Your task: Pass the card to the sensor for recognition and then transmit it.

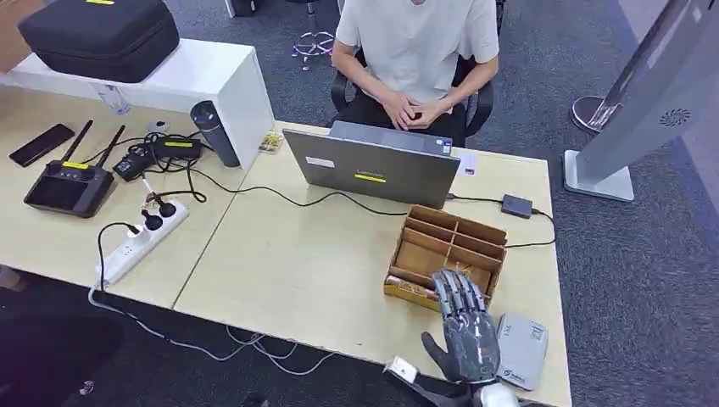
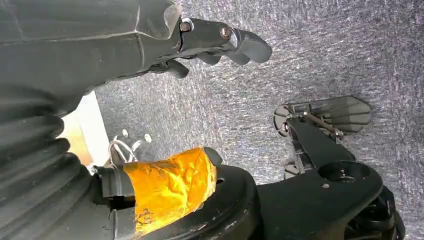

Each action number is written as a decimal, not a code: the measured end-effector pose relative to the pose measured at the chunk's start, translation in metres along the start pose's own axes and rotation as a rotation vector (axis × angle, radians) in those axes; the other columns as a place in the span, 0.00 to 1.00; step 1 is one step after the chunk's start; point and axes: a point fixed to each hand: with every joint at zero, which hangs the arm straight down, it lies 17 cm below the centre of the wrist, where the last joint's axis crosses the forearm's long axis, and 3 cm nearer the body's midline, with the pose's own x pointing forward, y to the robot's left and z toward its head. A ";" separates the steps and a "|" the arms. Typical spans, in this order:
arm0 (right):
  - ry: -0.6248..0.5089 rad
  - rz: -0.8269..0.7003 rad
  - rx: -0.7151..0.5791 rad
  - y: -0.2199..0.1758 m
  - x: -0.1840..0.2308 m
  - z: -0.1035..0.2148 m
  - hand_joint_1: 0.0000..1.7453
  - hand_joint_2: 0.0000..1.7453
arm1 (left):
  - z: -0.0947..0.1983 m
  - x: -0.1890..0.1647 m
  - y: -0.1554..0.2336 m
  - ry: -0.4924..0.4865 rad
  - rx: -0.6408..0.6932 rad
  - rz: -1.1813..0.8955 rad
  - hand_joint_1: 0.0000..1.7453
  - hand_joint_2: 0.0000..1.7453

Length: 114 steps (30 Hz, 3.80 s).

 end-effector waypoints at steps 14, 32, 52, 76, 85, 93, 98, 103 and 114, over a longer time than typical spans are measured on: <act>0.005 0.060 0.014 0.006 -0.005 -0.015 0.00 1.00 | 0.000 -0.001 -0.002 0.002 -0.008 -0.013 0.00 1.00; 0.047 0.082 0.013 0.005 -0.021 -0.015 0.00 1.00 | 0.000 0.000 -0.004 0.002 -0.011 -0.012 0.00 1.00; 0.133 0.090 -0.067 -0.027 -0.062 -0.018 0.00 1.00 | 0.000 -0.002 0.001 0.004 -0.006 -0.003 0.00 1.00; 0.134 0.001 -0.045 -0.016 -0.057 -0.012 0.00 1.00 | 0.001 -0.001 0.003 0.001 -0.003 -0.007 0.00 1.00; 0.127 -0.022 -0.010 -0.005 -0.051 -0.008 0.00 1.00 | 0.001 -0.001 0.003 -0.003 -0.005 -0.008 0.00 1.00; 0.119 -0.025 0.009 0.002 -0.048 -0.007 0.00 1.00 | 0.001 -0.001 0.004 -0.003 -0.004 -0.009 0.00 1.00; 0.110 -0.018 0.025 0.008 -0.046 -0.006 1.00 1.00 | 0.001 -0.001 0.004 -0.003 -0.003 -0.011 0.00 1.00; 0.108 -0.033 0.033 0.013 -0.045 -0.004 1.00 1.00 | 0.001 -0.001 0.005 -0.003 -0.004 -0.015 0.00 1.00; 0.110 -0.039 0.026 0.011 -0.047 -0.009 1.00 1.00 | 0.001 0.000 0.006 -0.008 -0.005 -0.019 0.00 1.00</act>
